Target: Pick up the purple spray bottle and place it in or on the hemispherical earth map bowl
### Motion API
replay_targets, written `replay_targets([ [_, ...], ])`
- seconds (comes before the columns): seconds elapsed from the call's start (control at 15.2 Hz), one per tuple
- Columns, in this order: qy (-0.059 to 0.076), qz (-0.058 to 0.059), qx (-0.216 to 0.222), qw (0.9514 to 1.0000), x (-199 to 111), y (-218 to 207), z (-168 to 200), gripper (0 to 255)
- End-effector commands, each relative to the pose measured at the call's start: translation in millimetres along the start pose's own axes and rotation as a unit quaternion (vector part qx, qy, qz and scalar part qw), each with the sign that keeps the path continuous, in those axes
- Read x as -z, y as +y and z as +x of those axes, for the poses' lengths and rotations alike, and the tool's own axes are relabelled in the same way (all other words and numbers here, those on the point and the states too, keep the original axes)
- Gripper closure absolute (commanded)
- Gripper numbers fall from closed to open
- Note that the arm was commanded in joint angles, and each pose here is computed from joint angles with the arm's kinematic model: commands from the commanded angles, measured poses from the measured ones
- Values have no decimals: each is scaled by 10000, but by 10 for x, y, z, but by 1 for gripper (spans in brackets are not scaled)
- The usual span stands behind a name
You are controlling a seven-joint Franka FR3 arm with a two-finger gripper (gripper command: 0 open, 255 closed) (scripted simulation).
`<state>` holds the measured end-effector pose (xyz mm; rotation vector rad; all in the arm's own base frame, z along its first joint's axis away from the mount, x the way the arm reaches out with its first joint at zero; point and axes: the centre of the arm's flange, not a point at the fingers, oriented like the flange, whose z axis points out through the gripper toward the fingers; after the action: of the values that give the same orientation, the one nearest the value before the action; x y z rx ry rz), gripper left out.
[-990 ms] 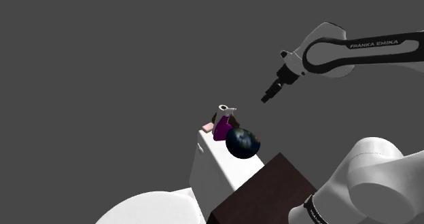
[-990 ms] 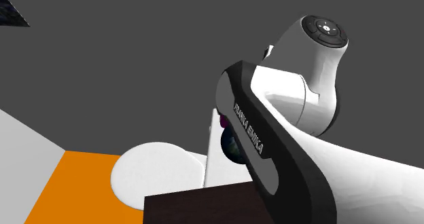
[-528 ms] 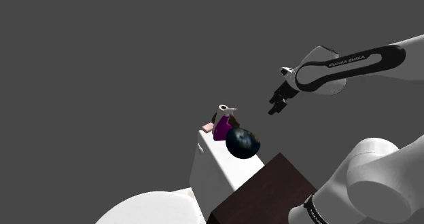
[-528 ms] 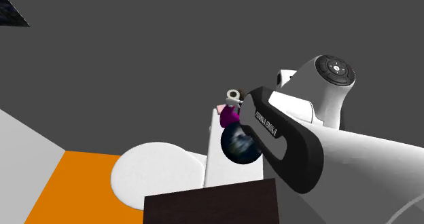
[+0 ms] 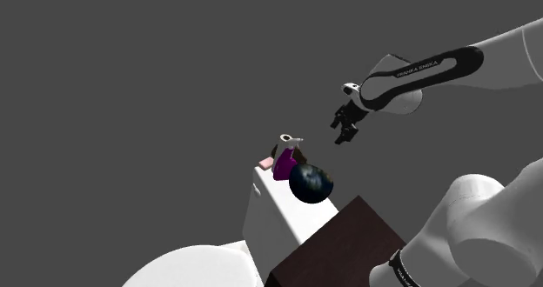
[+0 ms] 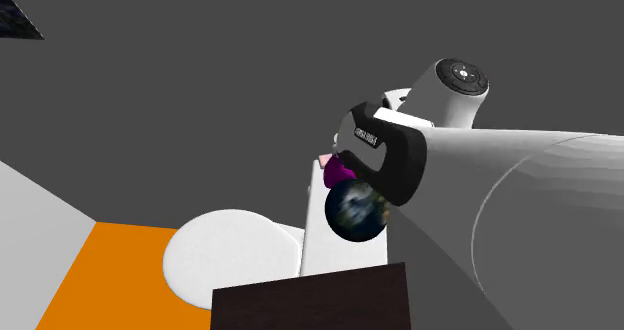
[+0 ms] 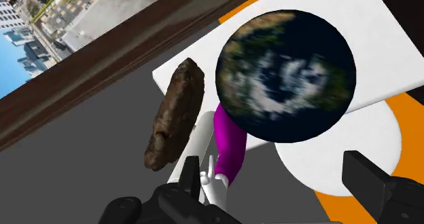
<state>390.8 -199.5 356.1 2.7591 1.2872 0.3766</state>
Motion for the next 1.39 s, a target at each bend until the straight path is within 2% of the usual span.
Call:
replay_targets([
  [0.0,-119,158,193,9996,-143,158,229,0],
  [0.33,-413,555,699,9952,-556,488,809,0],
  [0.73,-760,1023,1296,9833,-1120,758,1501,0],
  [1.32,-760,1023,1296,9833,-1507,685,1430,0],
])
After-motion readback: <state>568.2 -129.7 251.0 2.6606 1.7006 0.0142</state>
